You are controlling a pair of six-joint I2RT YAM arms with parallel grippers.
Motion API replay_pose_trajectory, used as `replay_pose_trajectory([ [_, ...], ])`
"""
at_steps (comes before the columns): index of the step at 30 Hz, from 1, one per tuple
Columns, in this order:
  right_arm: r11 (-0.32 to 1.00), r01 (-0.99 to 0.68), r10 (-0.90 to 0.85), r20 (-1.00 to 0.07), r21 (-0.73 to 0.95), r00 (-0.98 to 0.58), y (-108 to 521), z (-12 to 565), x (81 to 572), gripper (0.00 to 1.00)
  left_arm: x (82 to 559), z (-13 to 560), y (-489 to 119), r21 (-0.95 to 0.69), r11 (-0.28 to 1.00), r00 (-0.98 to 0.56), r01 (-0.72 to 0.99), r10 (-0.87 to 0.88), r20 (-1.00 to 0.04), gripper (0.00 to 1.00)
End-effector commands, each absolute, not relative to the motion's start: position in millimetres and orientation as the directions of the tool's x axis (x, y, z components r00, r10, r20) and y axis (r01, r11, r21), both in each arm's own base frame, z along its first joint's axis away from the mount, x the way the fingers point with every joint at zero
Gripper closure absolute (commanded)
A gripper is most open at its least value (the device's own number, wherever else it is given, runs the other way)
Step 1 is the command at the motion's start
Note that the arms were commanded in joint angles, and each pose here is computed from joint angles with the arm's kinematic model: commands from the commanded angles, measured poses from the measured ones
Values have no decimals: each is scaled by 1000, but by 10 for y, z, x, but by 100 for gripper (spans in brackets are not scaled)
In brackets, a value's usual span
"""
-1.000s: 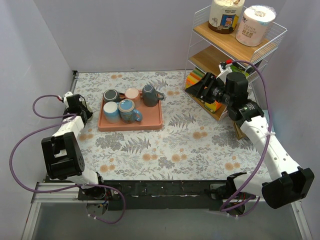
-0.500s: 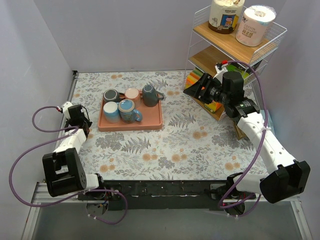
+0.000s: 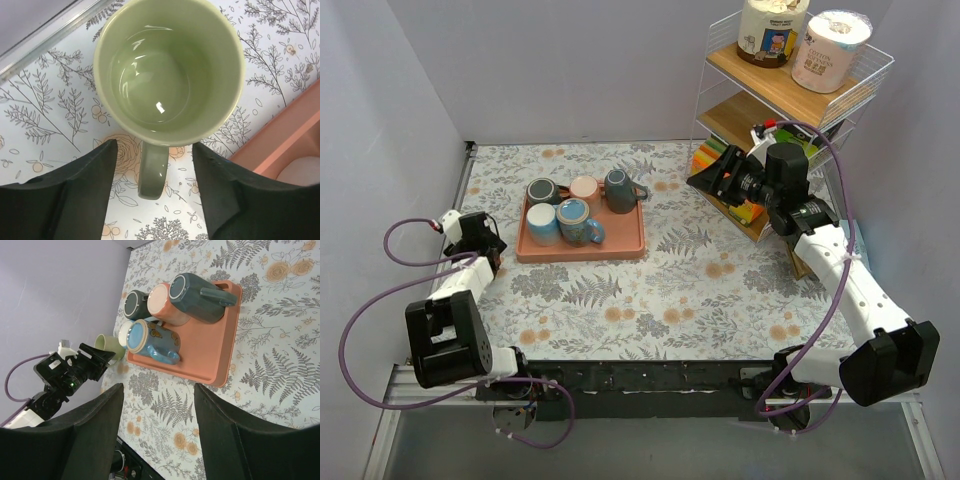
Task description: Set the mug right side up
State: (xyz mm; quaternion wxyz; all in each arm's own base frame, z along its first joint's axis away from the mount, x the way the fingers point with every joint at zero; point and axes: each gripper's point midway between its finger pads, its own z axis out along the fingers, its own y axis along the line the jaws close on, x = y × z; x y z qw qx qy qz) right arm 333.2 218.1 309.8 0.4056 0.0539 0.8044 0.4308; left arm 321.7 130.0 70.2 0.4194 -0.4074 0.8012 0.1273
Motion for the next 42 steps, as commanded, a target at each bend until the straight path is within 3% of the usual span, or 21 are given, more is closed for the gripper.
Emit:
replay_pose_trajectory([
  [1,607,-309,448,-637,732,-627,2156,3230,3351,34,3188,735,1316,-166,589,-265,-791,-574,-774,26],
  [4,606,-311,453,-639,732,-622,2144,3242,3351,34,3181,871,1303,-203,574,-222,-793,-583,-782,2],
  [14,636,-336,386,-664,694,-641,2187,3218,3440,27,2750,1178,1156,-276,438,-123,-855,-689,-714,2],
  [18,634,-410,316,-703,656,-637,2279,3217,3443,20,2572,1319,1105,-308,363,-55,-879,-720,-692,2],
  [23,627,-530,165,-762,571,-626,2616,3058,3379,12,2641,1735,1064,-360,378,-18,-853,-710,-704,2],
  [29,536,-754,-98,-860,379,-501,3326,2784,3203,13,3149,2333,716,-523,528,-51,-669,-735,-676,2],
  [33,474,-864,-262,-910,169,-321,3723,2620,3138,16,3407,2551,385,-617,602,-119,-507,-757,-642,2],
  [37,457,-880,-334,-893,126,-301,3968,2342,3228,19,3594,2763,-3,-691,655,-205,-306,-754,-624,2],
  [42,439,-894,-409,-867,85,-283,4196,1958,3234,21,3681,2853,-362,-734,649,-286,-197,-755,-591,2],
])
